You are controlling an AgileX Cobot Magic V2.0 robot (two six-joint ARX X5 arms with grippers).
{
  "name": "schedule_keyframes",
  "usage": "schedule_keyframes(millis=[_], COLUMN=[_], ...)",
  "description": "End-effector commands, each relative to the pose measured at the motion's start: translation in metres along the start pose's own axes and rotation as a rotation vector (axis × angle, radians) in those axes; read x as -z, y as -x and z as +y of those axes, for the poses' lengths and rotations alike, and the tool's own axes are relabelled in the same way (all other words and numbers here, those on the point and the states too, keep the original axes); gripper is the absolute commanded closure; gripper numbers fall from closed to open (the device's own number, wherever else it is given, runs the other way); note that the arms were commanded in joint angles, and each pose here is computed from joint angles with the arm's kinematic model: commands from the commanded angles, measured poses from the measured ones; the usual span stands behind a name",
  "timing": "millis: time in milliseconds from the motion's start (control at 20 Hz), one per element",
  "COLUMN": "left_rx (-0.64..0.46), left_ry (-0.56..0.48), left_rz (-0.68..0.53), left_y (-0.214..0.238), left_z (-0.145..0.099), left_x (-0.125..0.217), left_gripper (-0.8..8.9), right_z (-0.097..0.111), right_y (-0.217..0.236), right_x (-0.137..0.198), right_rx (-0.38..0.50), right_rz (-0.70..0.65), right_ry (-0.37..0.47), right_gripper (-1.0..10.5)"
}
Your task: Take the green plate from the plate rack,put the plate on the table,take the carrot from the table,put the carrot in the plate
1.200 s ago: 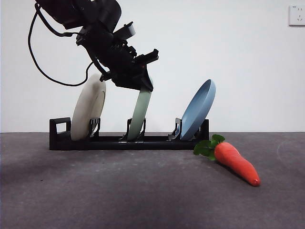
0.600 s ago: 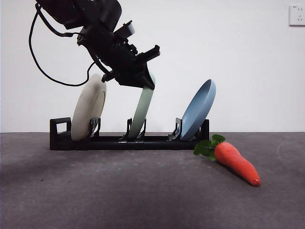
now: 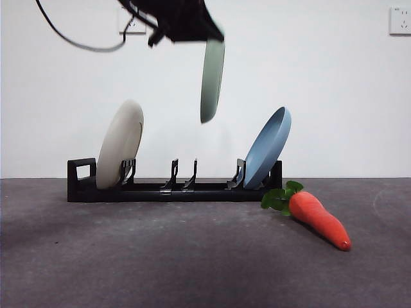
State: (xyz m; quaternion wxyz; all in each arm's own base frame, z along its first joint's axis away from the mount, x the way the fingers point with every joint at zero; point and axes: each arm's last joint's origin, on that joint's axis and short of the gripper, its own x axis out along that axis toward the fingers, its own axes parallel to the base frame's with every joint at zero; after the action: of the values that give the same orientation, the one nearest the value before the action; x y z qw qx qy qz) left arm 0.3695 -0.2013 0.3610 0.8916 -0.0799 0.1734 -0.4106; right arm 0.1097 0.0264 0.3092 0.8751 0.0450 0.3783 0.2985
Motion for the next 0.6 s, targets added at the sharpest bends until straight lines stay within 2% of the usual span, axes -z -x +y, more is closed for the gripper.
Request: schedule_keyframes(millis=[50, 150, 400, 600], left_rx=[0.027, 0.022, -0.133, -0.201], left_ry=[-0.06, -0.132, -0.356, -0.487], left_rz=[0.018, 0.081, 0.294, 0.547], left_y=[0.02, 0.044, 0.107, 0.121], left_z=[-0.022, -0.046, -0.104, -0.13], left_x=[-0.01, -0.014, -0.007, 0.021], left_gripper=[8.2, 8.19, 8.19, 8.18], right_z=[0.0, 0.0, 0.0, 0.0], right_y=[0.001, 0.001, 0.001, 0.001], right_x=[-0.001, -0.001, -0.001, -0.001], right_rx=[0.001, 0.001, 0.001, 0.001], right_rz=[-0.01, -0.01, -0.01, -0.01], right_ry=[-0.001, -0.001, -0.001, -0.001], right_gripper=[3.8, 3.8, 3.8, 3.8])
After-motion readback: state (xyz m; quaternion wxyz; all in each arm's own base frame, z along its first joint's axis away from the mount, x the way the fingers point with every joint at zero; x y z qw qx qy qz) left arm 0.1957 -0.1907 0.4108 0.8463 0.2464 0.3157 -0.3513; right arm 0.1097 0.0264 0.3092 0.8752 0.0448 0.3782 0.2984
